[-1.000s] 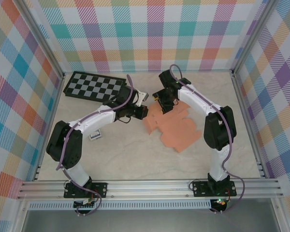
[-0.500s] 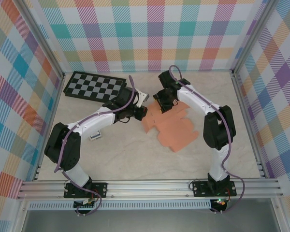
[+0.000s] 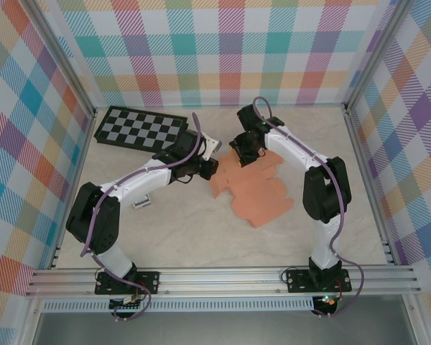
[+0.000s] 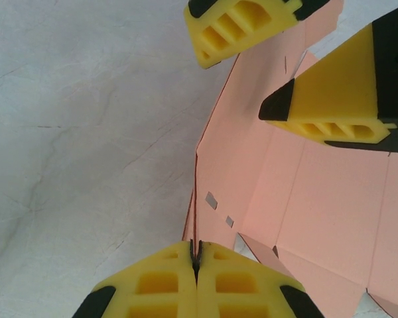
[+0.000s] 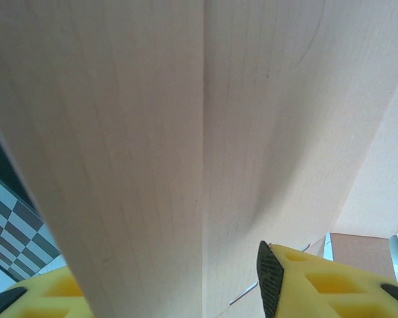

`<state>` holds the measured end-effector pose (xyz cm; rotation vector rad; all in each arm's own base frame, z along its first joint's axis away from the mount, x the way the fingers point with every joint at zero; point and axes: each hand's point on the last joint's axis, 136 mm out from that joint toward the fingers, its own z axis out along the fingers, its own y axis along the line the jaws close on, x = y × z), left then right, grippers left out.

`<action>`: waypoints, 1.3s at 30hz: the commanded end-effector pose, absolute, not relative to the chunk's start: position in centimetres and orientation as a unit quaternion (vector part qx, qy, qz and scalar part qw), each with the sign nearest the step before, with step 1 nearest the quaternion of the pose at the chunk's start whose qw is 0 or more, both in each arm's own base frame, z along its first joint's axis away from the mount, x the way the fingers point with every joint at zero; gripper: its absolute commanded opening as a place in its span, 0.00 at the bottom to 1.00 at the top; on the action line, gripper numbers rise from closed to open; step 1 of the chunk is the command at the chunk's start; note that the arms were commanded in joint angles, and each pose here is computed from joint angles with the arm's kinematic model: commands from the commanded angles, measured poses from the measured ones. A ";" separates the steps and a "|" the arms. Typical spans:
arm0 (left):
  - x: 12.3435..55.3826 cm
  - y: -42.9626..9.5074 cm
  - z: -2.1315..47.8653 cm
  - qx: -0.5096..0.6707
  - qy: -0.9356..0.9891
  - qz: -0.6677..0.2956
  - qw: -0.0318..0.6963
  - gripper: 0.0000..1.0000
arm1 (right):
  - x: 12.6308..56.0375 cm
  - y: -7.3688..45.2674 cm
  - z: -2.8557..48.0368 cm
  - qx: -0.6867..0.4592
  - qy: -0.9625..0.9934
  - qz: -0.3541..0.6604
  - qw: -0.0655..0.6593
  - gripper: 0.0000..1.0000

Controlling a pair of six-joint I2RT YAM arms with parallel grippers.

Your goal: Fold the paper box

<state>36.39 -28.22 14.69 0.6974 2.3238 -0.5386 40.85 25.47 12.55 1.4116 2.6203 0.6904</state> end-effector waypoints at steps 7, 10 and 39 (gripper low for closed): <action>35.4 -28.0 15.7 0.280 0.882 -0.196 0.325 0.00 | 40.6 24.9 14.1 0.469 0.847 0.245 0.052 0.26; 35.1 -28.5 16.0 0.283 0.876 -0.215 0.326 0.15 | 40.9 25.4 13.9 0.464 0.846 0.257 0.051 0.22; 30.2 -22.5 14.5 0.344 0.823 -0.273 0.361 0.59 | 41.4 27.3 16.6 0.257 0.833 0.483 0.085 0.15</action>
